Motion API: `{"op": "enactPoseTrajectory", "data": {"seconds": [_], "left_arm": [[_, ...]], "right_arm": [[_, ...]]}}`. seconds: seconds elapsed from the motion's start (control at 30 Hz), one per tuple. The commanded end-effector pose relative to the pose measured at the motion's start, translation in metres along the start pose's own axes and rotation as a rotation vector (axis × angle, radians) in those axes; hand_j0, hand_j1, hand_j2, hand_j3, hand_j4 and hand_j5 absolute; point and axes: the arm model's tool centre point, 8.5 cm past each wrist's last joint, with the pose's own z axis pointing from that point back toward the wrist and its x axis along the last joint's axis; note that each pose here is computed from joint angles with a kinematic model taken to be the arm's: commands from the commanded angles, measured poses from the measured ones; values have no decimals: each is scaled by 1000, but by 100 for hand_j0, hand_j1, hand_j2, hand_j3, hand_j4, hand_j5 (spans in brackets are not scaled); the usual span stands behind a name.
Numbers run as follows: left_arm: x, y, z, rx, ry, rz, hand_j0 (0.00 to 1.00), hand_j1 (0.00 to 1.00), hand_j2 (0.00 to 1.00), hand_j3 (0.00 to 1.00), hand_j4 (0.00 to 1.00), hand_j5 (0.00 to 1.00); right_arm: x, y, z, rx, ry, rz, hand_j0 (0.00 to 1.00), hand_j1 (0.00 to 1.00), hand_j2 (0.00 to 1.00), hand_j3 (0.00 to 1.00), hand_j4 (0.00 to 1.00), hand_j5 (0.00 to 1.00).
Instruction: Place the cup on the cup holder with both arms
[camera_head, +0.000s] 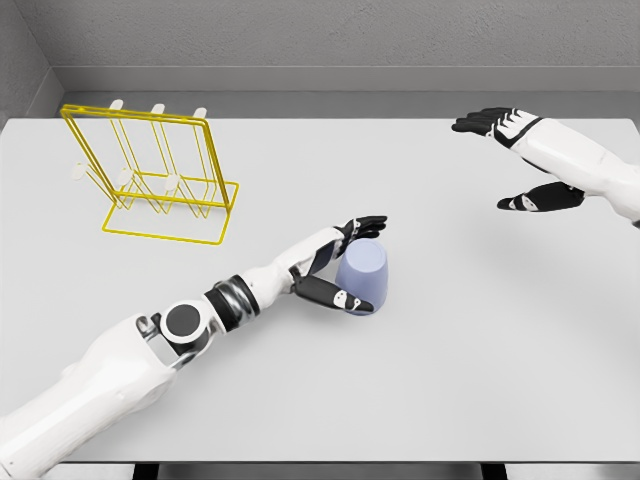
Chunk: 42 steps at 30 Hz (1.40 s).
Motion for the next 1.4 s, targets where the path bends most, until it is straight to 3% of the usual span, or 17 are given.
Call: {"op": "enactPoseTrajectory", "data": {"seconds": [0.0,0.53,0.6,0.63,0.8,1.1,1.37], "left_arm": [[-1,0,0,0,2,4,100,100,100,100,100,100],[-13,4,0,19,34,13,100,100,100,100,100,100],[-13,4,0,21,31,15,87,87,87,87,87,87],[-13,4,0,21,27,16,76,76,76,76,76,76],[-11,0,-3,17,19,22,64,64,64,64,64,64],[-4,1,-4,20,-19,25,65,65,65,65,65,65],[18,20,8,46,-70,-11,66,66,66,66,66,66]], "right_arm": [[0,-1,0,-5,0,-6,100,100,100,100,100,100],[1,-1,-1,-10,-5,-8,100,100,100,100,100,100],[1,-1,0,-9,-4,-8,100,100,100,100,100,100],[0,-1,0,-9,-3,-7,100,100,100,100,100,100],[1,0,0,-9,-4,-9,100,100,100,100,100,100],[1,-1,0,-9,-6,-8,100,100,100,100,100,100],[1,-1,-1,-9,-6,-8,100,100,100,100,100,100]]}}
